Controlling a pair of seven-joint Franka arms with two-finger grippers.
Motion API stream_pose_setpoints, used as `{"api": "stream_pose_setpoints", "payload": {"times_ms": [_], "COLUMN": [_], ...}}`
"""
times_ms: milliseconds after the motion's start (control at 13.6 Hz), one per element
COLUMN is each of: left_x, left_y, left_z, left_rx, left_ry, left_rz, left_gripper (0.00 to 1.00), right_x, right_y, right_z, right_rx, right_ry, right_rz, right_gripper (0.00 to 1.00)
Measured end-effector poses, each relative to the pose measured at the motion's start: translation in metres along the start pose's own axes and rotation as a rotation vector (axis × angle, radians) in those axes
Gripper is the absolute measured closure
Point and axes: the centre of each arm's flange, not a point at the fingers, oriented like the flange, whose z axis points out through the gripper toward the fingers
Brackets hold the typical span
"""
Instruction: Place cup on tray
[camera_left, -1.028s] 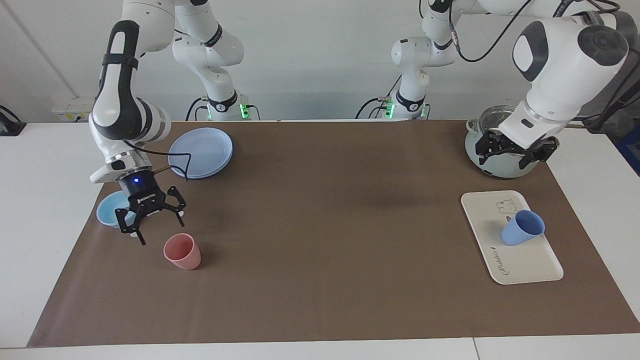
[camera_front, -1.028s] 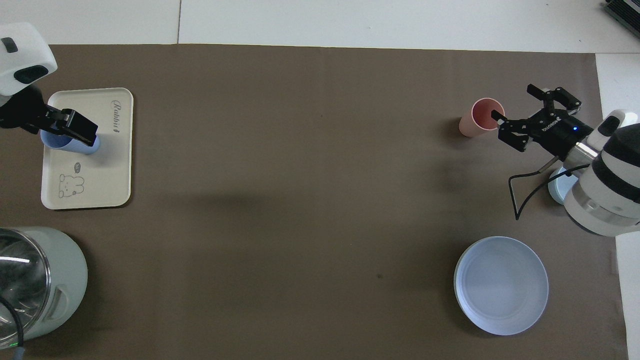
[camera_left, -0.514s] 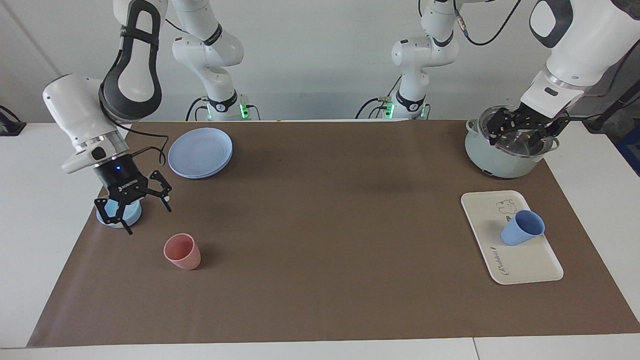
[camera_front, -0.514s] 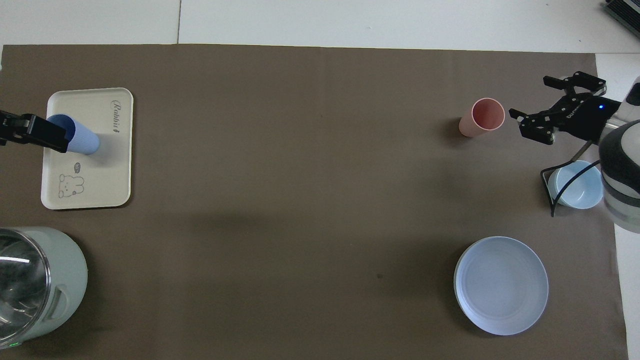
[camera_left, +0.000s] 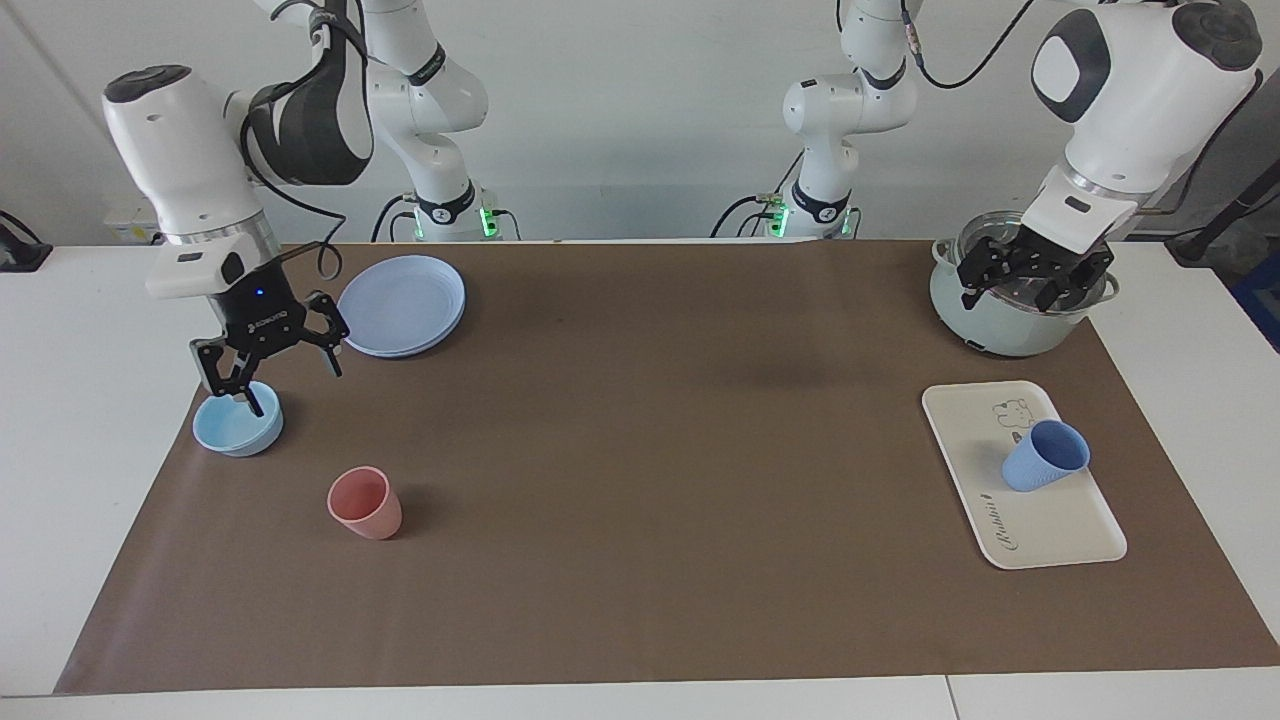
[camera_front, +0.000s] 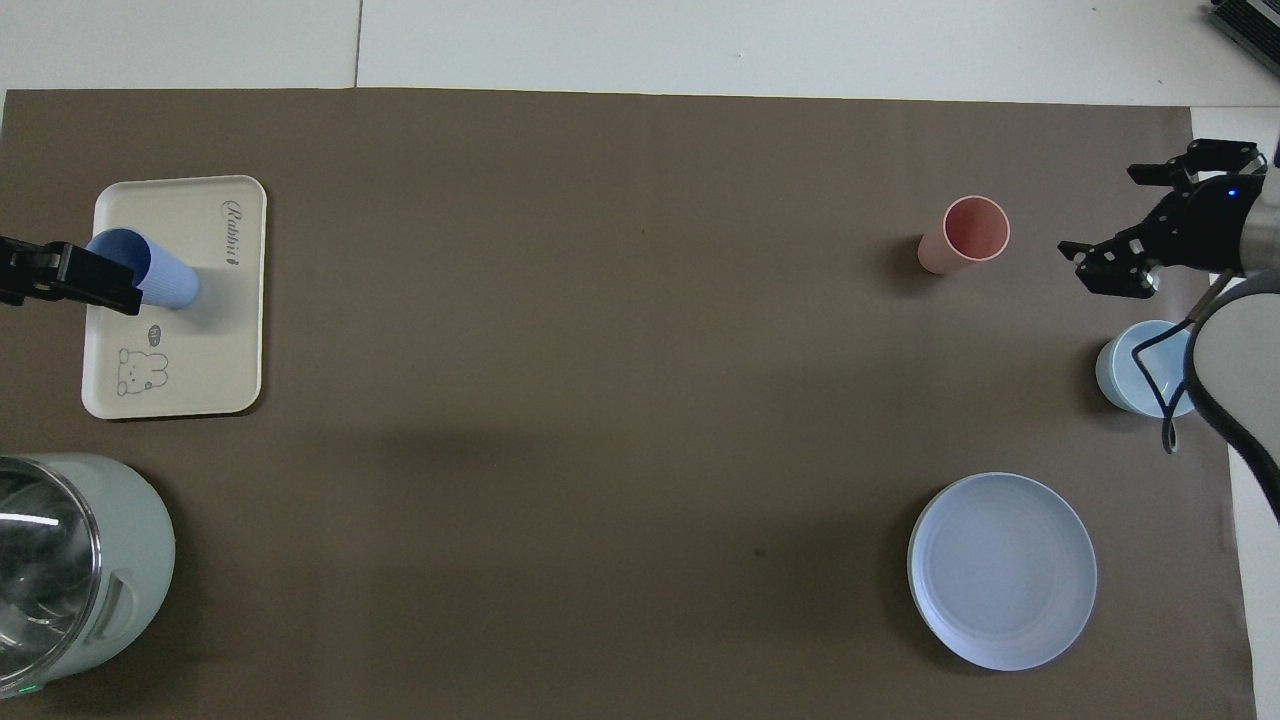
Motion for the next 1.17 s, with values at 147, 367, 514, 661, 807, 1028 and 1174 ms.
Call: {"api": "stream_pose_setpoints", "payload": {"times_ms": [147, 367, 514, 661, 807, 1028, 1174], "left_x": [-0.003, -0.004, -0.002, -0.001, -0.001, -0.002, -0.002], "left_y": [0.002, 0.006, 0.022, 0.035, 0.039, 0.052, 0.049], "left_z": [-0.001, -0.005, -0.006, -0.006, -0.004, -0.003, -0.002], "left_rx": [0.002, 0.002, 0.001, 0.0, 0.0, -0.001, 0.0], "left_ry": [0.014, 0.024, 0.03, 0.036, 0.033, 0.031, 0.029], "left_rz": [-0.004, -0.007, -0.011, -0.012, -0.008, 0.01, 0.002], "left_gripper": [0.0, 0.0, 0.0, 0.0, 0.0, 0.0, 0.0], "right_x": [0.013, 0.01, 0.001, -0.012, -0.026, -0.053, -0.062], "right_y": [-0.022, -0.035, -0.029, -0.017, -0.01, 0.003, 0.012], "right_z": [-0.001, -0.015, -0.04, -0.064, -0.081, -0.097, -0.102], "right_rx": [-0.001, 0.028, 0.039, 0.05, 0.069, 0.093, 0.087], "right_ry": [-0.062, -0.151, -0.2, -0.243, -0.318, -0.41, -0.414], "right_rz": [0.104, 0.364, 0.56, 0.759, 0.869, 0.938, 0.939], "right_gripper": [0.0, 0.0, 0.0, 0.0, 0.0, 0.0, 0.0]}}
